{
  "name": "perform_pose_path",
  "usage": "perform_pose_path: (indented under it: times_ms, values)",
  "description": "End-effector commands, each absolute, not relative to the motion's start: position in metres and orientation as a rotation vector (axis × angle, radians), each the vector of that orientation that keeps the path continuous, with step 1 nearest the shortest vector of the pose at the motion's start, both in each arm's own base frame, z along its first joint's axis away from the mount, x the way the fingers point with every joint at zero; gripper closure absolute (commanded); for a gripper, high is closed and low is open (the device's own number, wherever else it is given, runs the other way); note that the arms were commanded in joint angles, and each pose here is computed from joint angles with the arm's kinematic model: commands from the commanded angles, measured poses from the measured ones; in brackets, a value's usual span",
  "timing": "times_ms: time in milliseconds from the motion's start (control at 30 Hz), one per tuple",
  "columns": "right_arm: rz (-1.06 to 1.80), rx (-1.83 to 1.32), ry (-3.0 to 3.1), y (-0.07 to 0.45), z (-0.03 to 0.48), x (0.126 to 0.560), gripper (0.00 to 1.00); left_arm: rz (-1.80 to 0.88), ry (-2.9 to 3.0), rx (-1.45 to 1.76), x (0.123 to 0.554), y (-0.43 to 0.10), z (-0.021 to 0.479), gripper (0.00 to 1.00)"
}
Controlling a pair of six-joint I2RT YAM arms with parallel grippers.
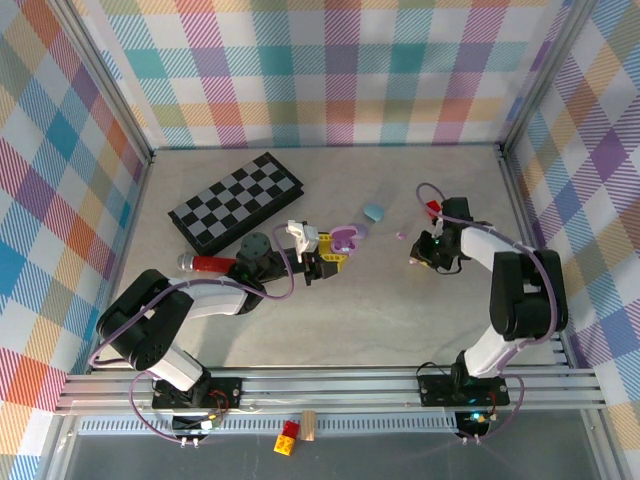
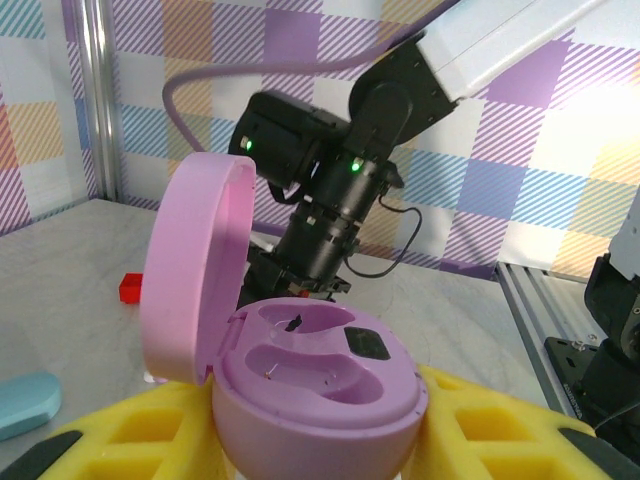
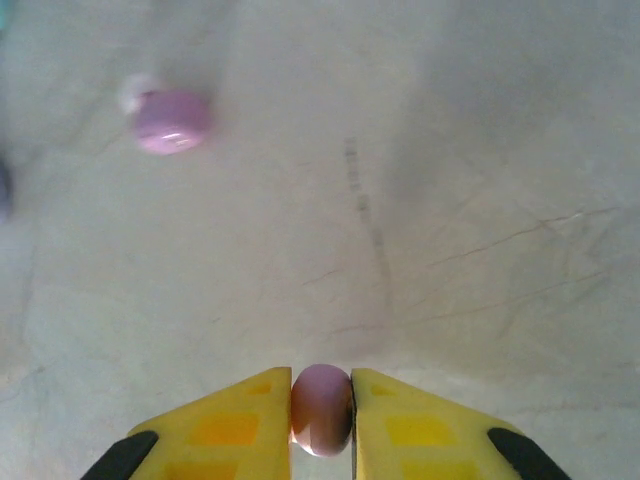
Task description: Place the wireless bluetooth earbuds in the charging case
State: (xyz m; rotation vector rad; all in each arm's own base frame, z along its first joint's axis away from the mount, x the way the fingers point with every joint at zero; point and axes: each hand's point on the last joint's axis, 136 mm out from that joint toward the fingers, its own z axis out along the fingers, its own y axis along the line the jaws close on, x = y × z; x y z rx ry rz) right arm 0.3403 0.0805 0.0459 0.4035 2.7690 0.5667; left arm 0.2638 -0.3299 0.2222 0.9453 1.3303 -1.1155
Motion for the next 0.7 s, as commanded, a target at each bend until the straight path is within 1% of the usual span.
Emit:
perform_pose_path:
  times_ms: [0, 133, 333, 500, 667]
  values:
    - [0.497, 0.148, 2.687, 0.094, 0.08, 0.339, 0.81, -1.103, 1.28, 0.958, 0.264, -0.327, 0.23, 0.6]
    - [0.441, -0.178, 2.528, 0.127, 0.127, 0.333, 0.81, -1.095, 1.289, 0.955, 0.269, -0.326, 0.229, 0.6]
    - [0.527, -0.428, 2.261, 0.165, 0.203, 0.314, 0.81, -1.085, 1.297, 0.966, 0.273, -0.327, 0.226, 0.6]
    - [0.541, -0.621, 2.107, 0.191, 0.246, 0.291, 0.82, -1.078, 1.302, 0.971, 0.277, -0.327, 0.225, 0.6]
    - [0.537, -0.793, 2.014, 0.221, 0.27, 0.274, 0.82, -1.078, 1.308, 0.993, 0.277, -0.329, 0.224, 0.6]
